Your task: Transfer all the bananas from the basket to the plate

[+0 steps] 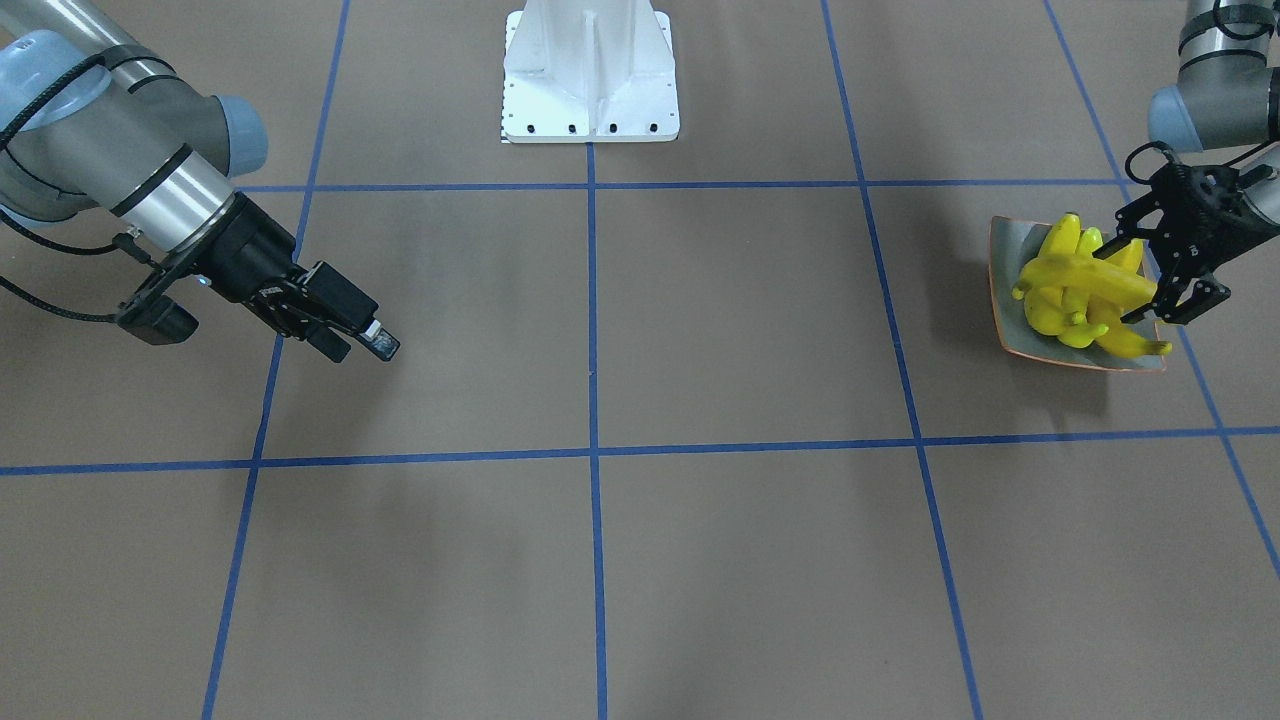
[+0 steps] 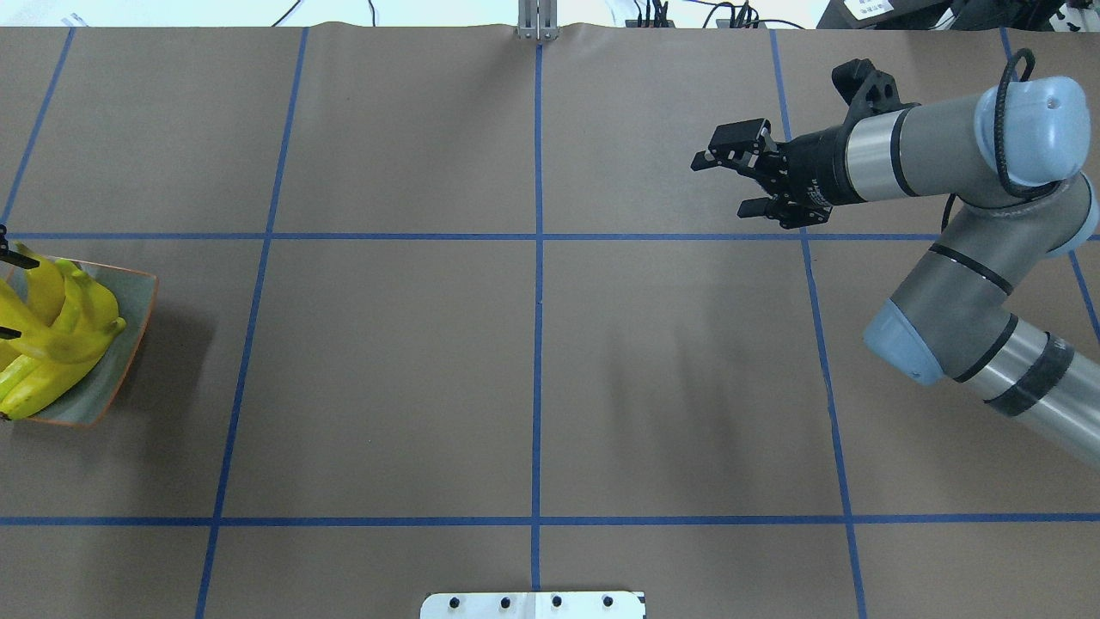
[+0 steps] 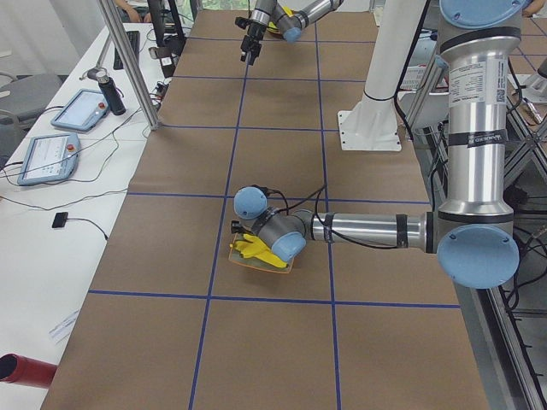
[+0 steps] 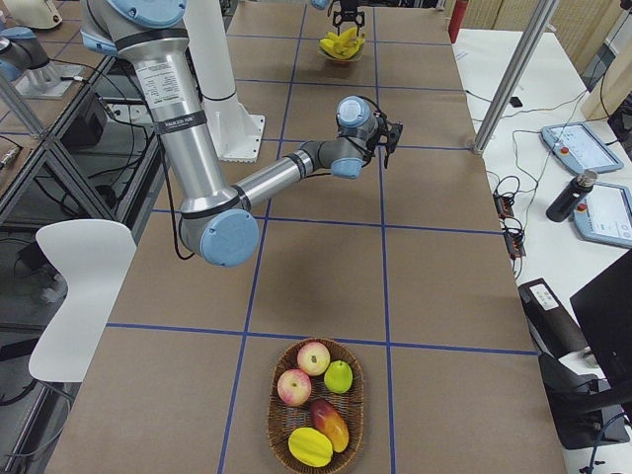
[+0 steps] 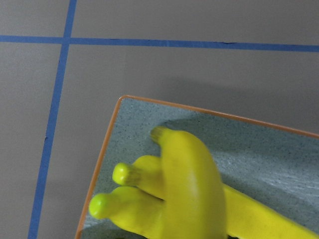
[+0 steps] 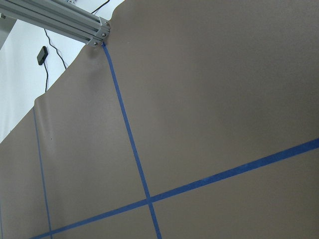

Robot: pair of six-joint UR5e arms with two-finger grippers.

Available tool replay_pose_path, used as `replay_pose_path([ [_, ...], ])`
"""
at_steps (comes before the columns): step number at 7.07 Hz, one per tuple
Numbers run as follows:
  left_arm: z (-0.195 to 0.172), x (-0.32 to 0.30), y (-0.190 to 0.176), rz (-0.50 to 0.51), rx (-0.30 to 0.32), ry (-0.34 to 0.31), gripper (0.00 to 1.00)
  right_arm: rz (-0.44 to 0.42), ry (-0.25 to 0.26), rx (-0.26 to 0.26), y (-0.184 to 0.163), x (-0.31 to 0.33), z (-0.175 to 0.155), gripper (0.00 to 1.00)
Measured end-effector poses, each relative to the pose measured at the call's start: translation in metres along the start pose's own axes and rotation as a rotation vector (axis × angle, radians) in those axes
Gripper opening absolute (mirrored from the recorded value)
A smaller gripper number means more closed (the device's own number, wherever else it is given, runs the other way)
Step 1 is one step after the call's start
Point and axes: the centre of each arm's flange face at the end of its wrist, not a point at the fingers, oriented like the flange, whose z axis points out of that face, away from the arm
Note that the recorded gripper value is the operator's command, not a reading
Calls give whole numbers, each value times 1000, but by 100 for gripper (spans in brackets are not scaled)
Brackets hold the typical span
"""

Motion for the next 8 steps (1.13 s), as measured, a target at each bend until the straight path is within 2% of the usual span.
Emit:
replay_pose_path([
  [2,-9,-1,-18,-104,25,-17,99,1,-2,2,-1,-1,-2,100],
  [4,-24,-4,-49,-307,67,-24,99,-4,4,12,-19,6,-19,100],
  [5,-32,-10,-64,-448,83,-44,99,-46,26,11,-35,22,-35,100],
  [7,-44,-30,-91,-721,102,-105,99,-204,99,4,-74,78,-77,100],
  [8,-48,-48,-107,-821,89,-125,99,-288,144,15,-95,112,-102,100],
])
